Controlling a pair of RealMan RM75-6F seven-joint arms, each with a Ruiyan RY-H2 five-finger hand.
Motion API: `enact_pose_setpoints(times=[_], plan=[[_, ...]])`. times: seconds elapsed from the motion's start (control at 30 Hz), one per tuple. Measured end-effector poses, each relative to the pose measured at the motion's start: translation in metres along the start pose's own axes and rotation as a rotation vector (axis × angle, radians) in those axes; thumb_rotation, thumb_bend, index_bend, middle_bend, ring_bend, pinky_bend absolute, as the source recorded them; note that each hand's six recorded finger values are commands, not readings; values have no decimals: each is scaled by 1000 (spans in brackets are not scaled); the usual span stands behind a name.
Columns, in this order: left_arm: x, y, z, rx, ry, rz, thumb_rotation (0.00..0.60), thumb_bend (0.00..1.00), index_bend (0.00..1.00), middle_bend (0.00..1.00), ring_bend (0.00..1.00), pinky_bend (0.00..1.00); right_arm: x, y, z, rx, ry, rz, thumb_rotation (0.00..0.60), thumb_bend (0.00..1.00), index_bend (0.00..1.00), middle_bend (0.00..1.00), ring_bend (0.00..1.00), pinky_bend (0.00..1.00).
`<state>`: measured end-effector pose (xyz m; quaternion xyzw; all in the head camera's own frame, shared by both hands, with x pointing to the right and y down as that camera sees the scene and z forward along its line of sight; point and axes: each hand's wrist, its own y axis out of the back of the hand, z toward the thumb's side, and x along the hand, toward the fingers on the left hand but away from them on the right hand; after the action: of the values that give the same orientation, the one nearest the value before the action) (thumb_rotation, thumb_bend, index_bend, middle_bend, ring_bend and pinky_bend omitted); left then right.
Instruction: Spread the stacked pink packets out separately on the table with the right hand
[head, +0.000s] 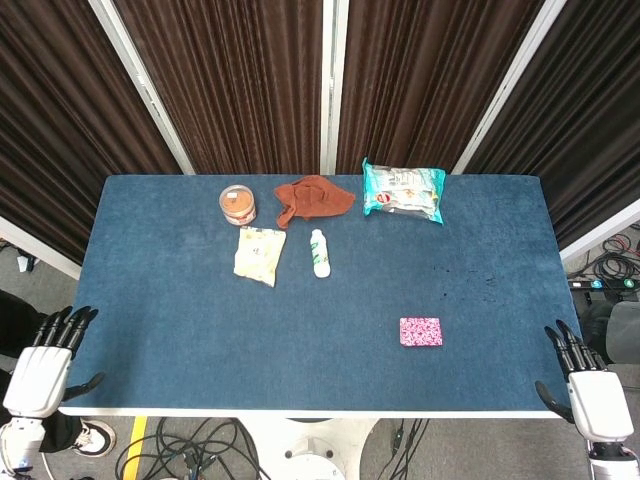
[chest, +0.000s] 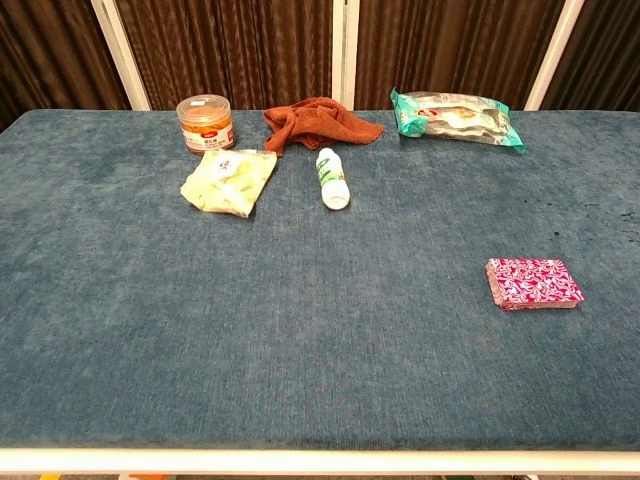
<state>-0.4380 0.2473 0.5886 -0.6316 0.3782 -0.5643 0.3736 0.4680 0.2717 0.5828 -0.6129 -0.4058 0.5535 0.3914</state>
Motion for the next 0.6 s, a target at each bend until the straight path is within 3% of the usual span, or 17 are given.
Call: enact_pose_setpoints(times=[0.13,0.2,0.3,0.4,0.5,0.6], plan=[[0,0,0,-1,1,0,600,129,85,76,0,106,-1,5,4,0,25,-34,600,202,129,202,533,612],[0,0,0,-3,1,1,600,129,85,76,0,106,-2,7,6,-2,34,-49,600,204,274,286,586,648],[0,1,0,-3,-3,2,600,129,85,76,0,106,-3,7,9,-1,41,-54,600,213,437,398,710,767],[-1,1,0,-3,-2,3,600,129,85,76,0,106,-5,5,13,-3,46,-44,600,232,517,454,838,901],[-1,1,0,-6,-3,6,600,129,85,76,0,106,-7,3,14,-8,39,-19,600,237,508,454,879,932],[-1,2,0,-5,-3,7,600,129,85,76,0,106,-9,-2,15,1,28,26,600,190,358,342,876,932]])
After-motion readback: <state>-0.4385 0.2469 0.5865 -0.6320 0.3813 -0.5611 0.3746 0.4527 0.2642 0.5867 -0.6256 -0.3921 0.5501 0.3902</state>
